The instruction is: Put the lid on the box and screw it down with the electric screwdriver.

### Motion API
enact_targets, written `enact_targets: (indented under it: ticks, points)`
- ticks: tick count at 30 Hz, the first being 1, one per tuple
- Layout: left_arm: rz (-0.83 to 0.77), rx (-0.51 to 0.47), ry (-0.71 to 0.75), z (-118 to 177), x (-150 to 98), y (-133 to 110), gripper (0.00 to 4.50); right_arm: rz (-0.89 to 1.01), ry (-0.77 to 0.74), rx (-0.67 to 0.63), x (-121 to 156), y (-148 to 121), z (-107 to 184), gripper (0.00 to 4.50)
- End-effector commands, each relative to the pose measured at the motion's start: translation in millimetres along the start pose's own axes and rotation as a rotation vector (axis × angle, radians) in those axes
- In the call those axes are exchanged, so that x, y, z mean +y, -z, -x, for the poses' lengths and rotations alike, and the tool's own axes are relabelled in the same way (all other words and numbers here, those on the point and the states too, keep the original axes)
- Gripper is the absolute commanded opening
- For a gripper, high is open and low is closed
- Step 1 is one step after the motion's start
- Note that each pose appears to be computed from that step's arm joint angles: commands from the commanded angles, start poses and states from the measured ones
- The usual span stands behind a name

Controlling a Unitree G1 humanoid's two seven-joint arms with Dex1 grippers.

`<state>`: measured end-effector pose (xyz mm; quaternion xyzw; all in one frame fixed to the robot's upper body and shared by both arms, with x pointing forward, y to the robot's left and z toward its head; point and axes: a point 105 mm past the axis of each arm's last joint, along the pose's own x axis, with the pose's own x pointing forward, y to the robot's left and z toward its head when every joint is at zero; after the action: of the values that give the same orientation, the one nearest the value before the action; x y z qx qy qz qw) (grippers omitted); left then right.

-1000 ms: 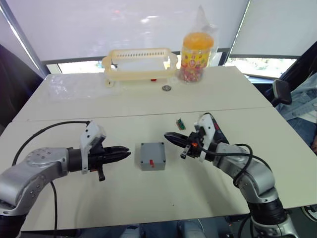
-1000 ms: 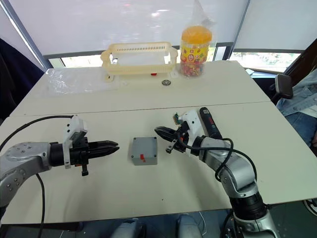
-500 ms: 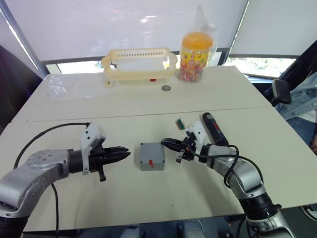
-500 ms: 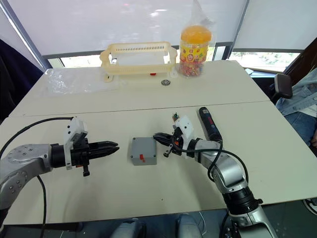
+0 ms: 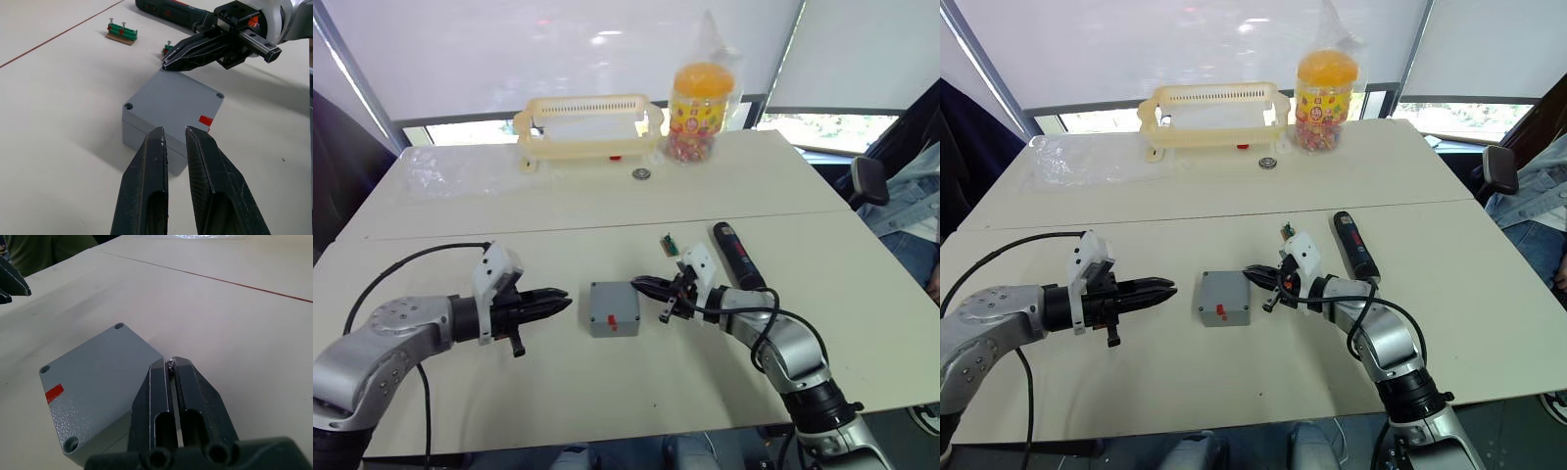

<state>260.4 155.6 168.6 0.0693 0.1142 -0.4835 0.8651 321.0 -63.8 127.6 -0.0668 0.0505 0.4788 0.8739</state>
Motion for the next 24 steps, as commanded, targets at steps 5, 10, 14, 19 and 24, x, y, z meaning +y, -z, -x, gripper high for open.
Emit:
enact_targets:
  ticks: [5, 10, 14, 19, 24]
  points:
    - [-0.025, -0.029, 0.002, -0.1, -1.2, -5.9, 0.59, 0.06, -0.016, -0.112, 4.1, -36.6, -0.8, 1.83]
    - [-0.01, -0.038, 0.002, 0.0, 1.1, -6.0, 0.59, 0.072, -0.033, -0.16, 8.5, -57.5, 8.4, 3.32]
    - [-0.008, -0.039, 0.002, 0.3, 3.7, -6.1, 0.59, 0.079, -0.035, -0.148, 8.8, -62.0, 20.0, 3.32]
    - [-0.032, -0.049, 0.016, -2.1, 4.8, -11.8, 0.59, 0.034, 0.022, -0.141, -4.1, -72.0, 41.0, 3.32]
    - [-0.11, -0.019, 0.153, -5.8, -14.3, -28.0, 0.59, -0.02, 0.114, 0.054, -39.7, -82.5, 92.2, 4.43]
